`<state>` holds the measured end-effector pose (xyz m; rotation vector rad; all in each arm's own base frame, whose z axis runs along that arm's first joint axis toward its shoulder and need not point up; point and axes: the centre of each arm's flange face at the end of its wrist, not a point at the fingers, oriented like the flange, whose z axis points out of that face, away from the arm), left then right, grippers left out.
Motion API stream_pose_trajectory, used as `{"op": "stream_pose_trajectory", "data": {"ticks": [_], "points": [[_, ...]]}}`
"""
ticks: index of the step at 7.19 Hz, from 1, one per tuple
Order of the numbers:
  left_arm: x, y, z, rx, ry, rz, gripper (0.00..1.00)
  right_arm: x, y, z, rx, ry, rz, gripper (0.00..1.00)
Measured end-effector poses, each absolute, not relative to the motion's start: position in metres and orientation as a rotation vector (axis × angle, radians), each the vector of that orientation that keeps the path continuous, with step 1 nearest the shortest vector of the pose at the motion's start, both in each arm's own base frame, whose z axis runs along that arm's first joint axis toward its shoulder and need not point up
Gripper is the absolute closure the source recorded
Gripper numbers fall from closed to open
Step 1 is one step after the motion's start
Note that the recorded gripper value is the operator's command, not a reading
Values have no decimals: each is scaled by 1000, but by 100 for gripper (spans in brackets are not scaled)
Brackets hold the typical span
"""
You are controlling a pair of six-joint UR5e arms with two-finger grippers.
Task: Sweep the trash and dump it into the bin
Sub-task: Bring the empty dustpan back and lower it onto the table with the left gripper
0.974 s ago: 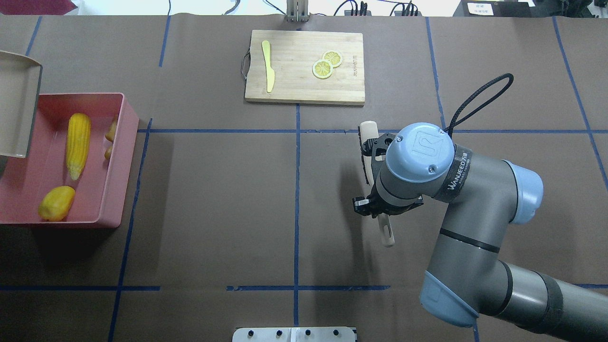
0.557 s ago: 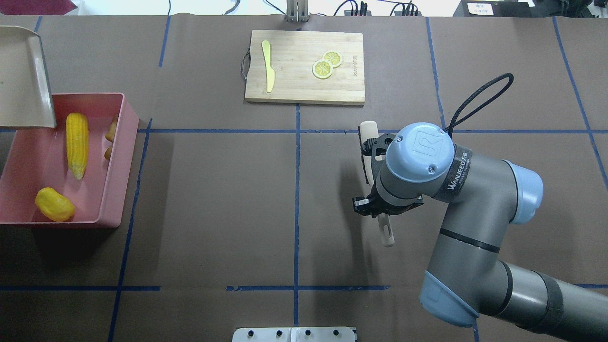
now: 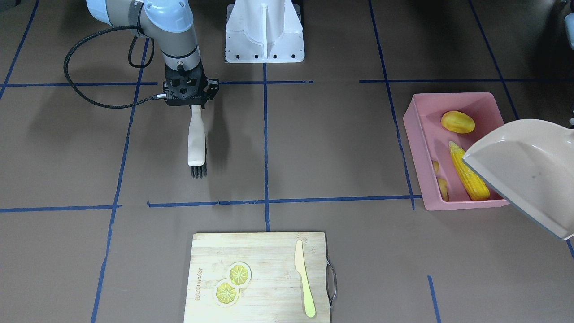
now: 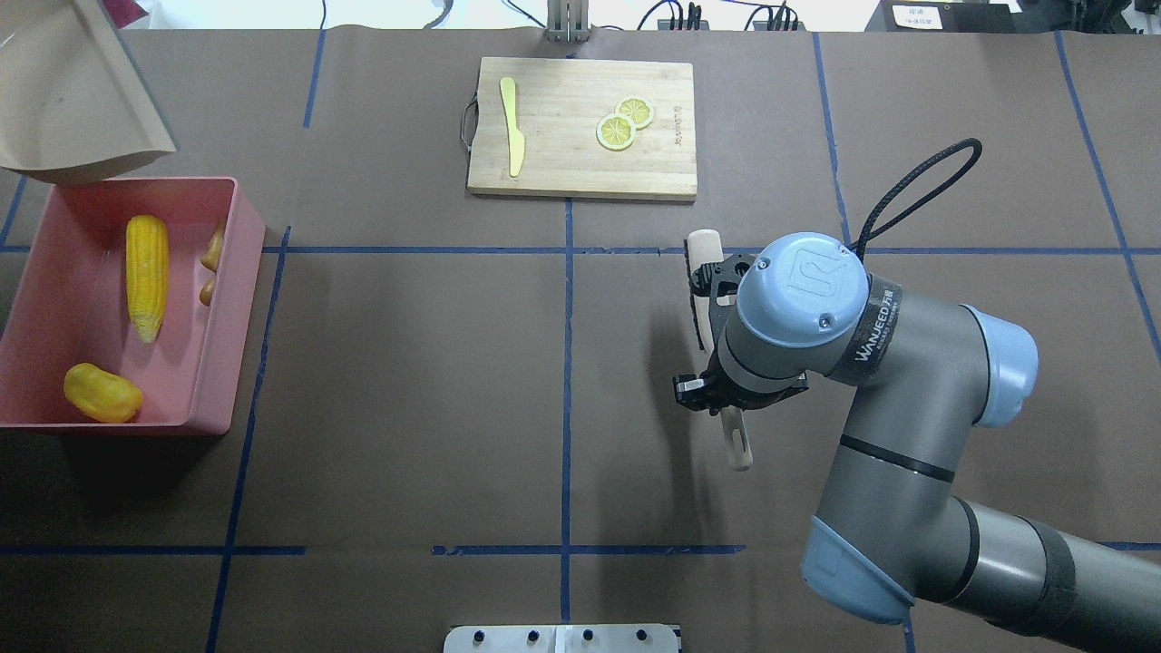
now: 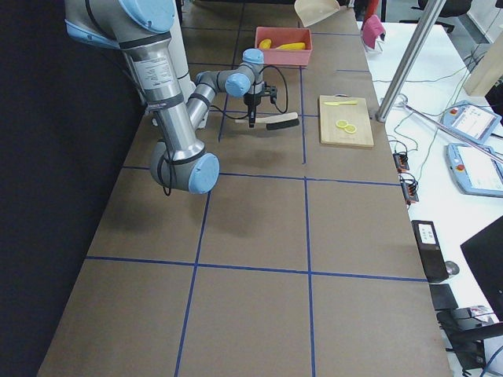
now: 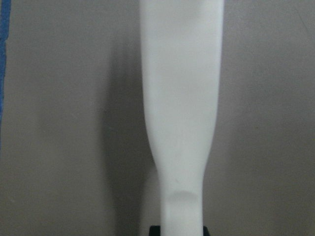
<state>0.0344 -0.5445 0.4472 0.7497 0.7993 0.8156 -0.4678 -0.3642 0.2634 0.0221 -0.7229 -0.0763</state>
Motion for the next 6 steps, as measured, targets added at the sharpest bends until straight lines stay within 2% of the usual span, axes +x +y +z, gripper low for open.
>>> {"op": "stream_pose_trajectory", "data": {"ticks": [3,6], "points": [[187,-538,375,756,952,1031,100,-468,-364,263,22,-725,-74,100],[309,-498,347,707,1008,1185,99,-467,-364,261,22,-728,-70,100]]}}
